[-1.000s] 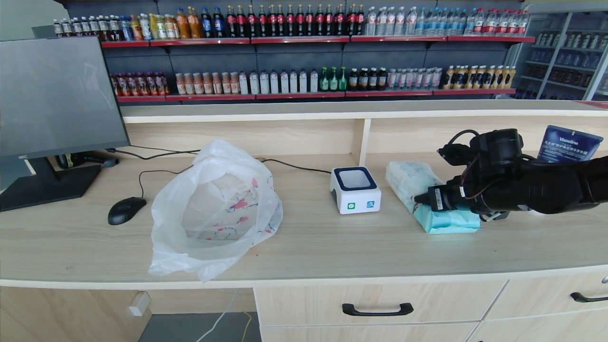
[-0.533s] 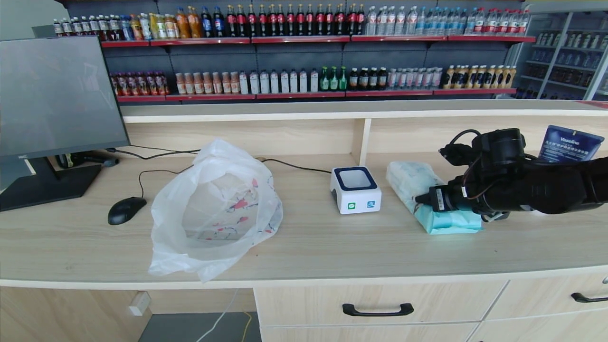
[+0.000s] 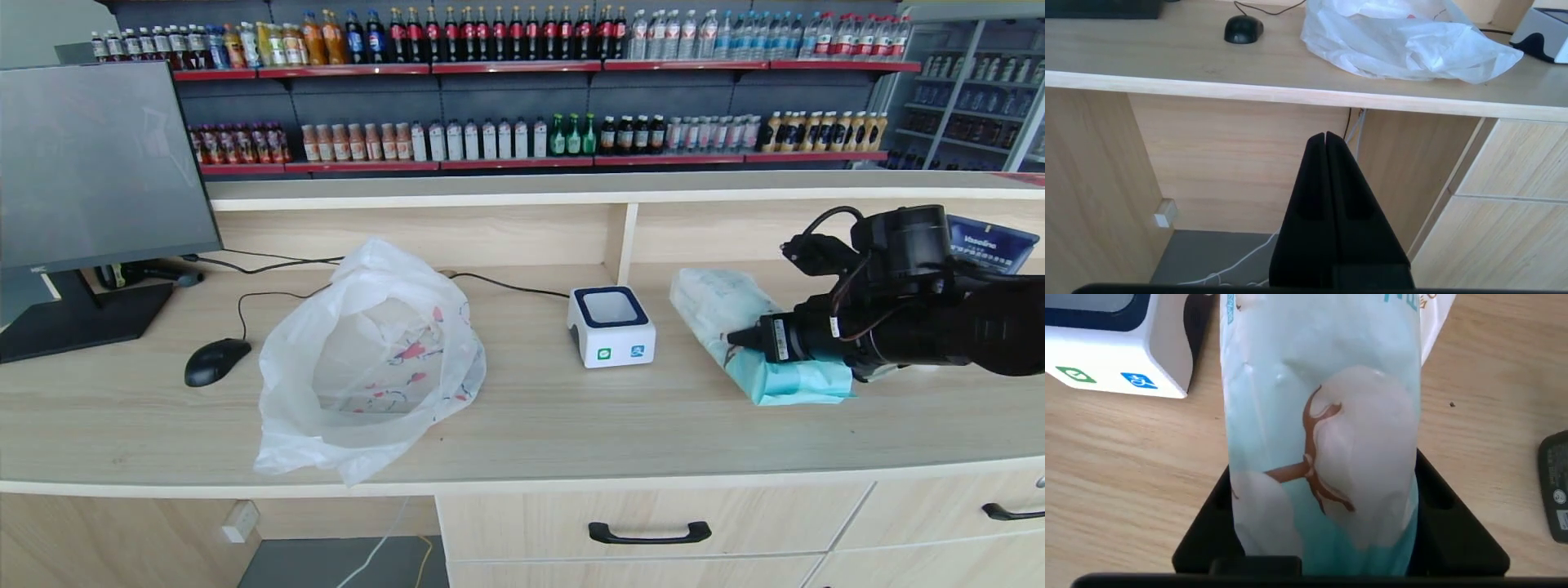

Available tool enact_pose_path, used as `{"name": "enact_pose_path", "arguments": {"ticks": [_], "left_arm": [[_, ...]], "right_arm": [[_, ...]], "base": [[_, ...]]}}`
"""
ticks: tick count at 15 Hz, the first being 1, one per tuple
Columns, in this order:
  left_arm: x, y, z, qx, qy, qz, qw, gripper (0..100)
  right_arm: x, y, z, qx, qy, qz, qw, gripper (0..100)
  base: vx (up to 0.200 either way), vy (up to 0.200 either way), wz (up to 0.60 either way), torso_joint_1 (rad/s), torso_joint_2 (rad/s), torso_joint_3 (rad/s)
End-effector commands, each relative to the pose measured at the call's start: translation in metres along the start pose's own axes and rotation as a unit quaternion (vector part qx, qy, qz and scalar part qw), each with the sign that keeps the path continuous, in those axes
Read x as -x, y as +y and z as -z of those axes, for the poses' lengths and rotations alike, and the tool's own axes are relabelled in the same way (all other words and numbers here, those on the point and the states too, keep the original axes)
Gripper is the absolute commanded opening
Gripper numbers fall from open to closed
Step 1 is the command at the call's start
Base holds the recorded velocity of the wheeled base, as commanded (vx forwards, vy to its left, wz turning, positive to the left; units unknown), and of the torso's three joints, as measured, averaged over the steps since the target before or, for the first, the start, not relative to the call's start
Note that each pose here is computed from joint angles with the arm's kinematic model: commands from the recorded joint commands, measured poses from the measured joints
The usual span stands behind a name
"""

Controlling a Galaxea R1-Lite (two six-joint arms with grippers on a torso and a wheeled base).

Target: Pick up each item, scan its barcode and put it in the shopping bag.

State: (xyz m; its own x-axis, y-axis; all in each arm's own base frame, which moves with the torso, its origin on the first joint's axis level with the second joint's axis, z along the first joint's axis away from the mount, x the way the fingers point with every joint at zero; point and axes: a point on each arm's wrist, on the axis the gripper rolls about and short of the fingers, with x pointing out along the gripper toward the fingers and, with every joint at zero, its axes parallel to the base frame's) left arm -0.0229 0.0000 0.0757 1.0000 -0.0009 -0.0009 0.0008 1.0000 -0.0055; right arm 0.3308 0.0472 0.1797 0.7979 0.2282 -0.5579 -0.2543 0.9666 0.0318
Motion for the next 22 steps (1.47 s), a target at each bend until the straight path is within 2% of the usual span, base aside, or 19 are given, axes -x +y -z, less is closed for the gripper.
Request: {"name": "enact_pose_path", "arguments": {"ticks": [1,5,8,13,15,16,17,18,20,22], "left_arm": [[0.0,0.0,0.0,0.0,0.0,0.0,1.0,0],[0.0,0.0,0.0,0.0,0.0,0.0,1.0,0],[0.0,0.0,0.0,0.0,0.0,0.0,1.0,0],[0.0,0.0,0.0,0.0,0.0,0.0,1.0,0],[0.0,0.0,0.0,0.0,0.0,0.0,1.0,0],[0.0,0.0,0.0,0.0,0.0,0.0,1.0,0],[0.0,0.0,0.0,0.0,-0.001,0.0,1.0,0],[0.0,0.0,0.0,0.0,0.0,0.0,1.0,0],[0.0,0.0,0.0,0.0,0.0,0.0,1.0,0],[0.0,0.0,0.0,0.0,0.0,0.0,1.0,0]], "right_arm": [[0.035,0.005,-0.003,0.003,-0.032,-0.01,0.999,0],[0.084,0.012,0.007,-0.007,-0.067,-0.035,0.997,0],[0.123,0.025,0.021,-0.044,-0.109,-0.063,0.991,0],[0.152,0.042,0.068,-0.108,-0.155,-0.12,0.975,0],[0.156,0.046,0.085,-0.131,-0.153,-0.146,0.969,0],[0.163,0.054,0.094,-0.215,-0.166,-0.2,0.941,0],[0.165,0.056,0.09,-0.251,-0.176,-0.218,0.926,0],[0.169,0.057,0.084,-0.301,-0.199,-0.247,0.899,0],[0.168,0.063,0.089,-0.32,-0.187,-0.273,0.888,0],[0.171,0.073,0.101,-0.354,-0.178,-0.337,0.854,0]], "base": [[0.0,0.0,0.0,0.0,0.0,0.0],[0.0,0.0,0.0,0.0,0.0,0.0],[0.0,0.0,0.0,0.0,0.0,0.0],[0.0,0.0,0.0,0.0,0.0,0.0],[0.0,0.0,0.0,0.0,0.0,0.0],[0.0,0.0,0.0,0.0,0.0,0.0],[0.0,0.0,0.0,0.0,0.0,0.0],[0.0,0.0,0.0,0.0,0.0,0.0],[0.0,0.0,0.0,0.0,0.0,0.0],[0.0,0.0,0.0,0.0,0.0,0.0]]}}
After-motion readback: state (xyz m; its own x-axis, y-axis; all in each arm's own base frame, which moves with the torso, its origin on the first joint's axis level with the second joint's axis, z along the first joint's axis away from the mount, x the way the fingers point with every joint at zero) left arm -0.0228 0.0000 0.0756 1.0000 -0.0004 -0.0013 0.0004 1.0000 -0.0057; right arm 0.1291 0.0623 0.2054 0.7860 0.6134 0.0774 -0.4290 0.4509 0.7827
